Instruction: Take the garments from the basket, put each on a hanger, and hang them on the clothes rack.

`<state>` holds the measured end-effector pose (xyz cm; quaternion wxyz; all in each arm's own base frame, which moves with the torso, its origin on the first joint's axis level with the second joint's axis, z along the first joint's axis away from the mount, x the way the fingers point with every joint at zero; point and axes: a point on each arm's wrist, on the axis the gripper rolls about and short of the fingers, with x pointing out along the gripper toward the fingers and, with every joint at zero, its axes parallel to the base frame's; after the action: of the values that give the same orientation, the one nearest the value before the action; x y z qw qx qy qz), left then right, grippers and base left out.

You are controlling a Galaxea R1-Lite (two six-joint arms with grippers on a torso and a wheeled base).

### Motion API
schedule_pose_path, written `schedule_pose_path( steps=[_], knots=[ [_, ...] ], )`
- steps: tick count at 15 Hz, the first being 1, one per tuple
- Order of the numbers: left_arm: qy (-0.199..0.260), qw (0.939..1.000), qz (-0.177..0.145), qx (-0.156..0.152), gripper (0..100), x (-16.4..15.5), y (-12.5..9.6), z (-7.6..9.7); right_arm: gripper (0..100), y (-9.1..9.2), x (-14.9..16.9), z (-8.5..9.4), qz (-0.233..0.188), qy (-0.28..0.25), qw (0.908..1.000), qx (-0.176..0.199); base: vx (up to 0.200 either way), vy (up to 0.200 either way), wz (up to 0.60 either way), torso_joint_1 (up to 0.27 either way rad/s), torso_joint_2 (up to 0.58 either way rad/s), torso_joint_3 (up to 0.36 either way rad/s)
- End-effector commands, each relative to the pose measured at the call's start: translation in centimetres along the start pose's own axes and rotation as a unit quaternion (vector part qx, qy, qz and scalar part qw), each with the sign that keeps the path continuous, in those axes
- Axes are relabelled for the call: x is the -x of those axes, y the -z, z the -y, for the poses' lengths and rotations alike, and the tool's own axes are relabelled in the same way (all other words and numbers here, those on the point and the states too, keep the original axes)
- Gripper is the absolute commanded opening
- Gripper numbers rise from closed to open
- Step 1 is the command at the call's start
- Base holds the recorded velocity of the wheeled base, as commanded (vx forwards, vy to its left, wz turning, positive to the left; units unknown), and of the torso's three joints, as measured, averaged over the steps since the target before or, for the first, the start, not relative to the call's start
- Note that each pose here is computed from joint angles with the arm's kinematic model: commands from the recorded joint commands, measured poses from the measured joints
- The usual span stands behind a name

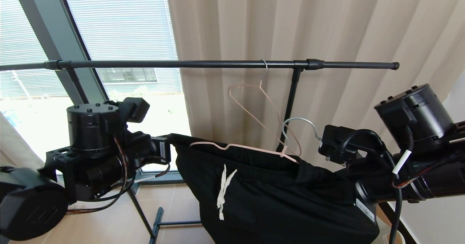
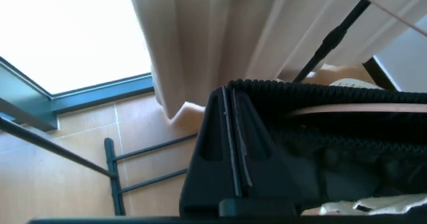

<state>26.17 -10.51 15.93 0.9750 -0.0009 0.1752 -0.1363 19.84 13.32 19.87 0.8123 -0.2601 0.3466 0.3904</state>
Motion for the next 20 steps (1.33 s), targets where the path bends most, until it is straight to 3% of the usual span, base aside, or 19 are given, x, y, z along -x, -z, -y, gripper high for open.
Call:
schedule_pose_path(
  steps=[1, 6, 11, 20],
  knots=[
    [0.003, 0.9998, 0.017, -0.011, 0, 0.8, -2.8, 0.3, 0, 0.0, -0.4, 0.0, -0.006, -0.003, 1.0000, 0.000, 0.000, 0.000, 0.00, 0.000, 0.00, 0.000],
    [0.037, 0.9958, -0.043, -0.072, 0, 1.7, -6.1, 3.1, 0, 0.0, -0.5, 0.0, -0.007, -0.004, 1.0000, 0.000, 0.000, 0.000, 0.00, 0.000, 0.00, 0.000],
    [0.073, 0.9905, -0.068, -0.095, 0, 4.1, -8.3, 5.3, 0, -0.1, -1.3, 0.2, -0.007, -0.003, 1.0000, 0.000, 0.000, 0.000, 0.00, 0.000, 0.00, 0.000],
    [0.130, 0.9841, -0.039, -0.115, 0, 6.7, -9.3, 7.6, 0, 0.0, -2.3, 0.3, 0.000, 0.011, 0.9999, 0.000, 0.000, 0.000, 0.00, 0.000, 0.00, 0.000]
  ],
)
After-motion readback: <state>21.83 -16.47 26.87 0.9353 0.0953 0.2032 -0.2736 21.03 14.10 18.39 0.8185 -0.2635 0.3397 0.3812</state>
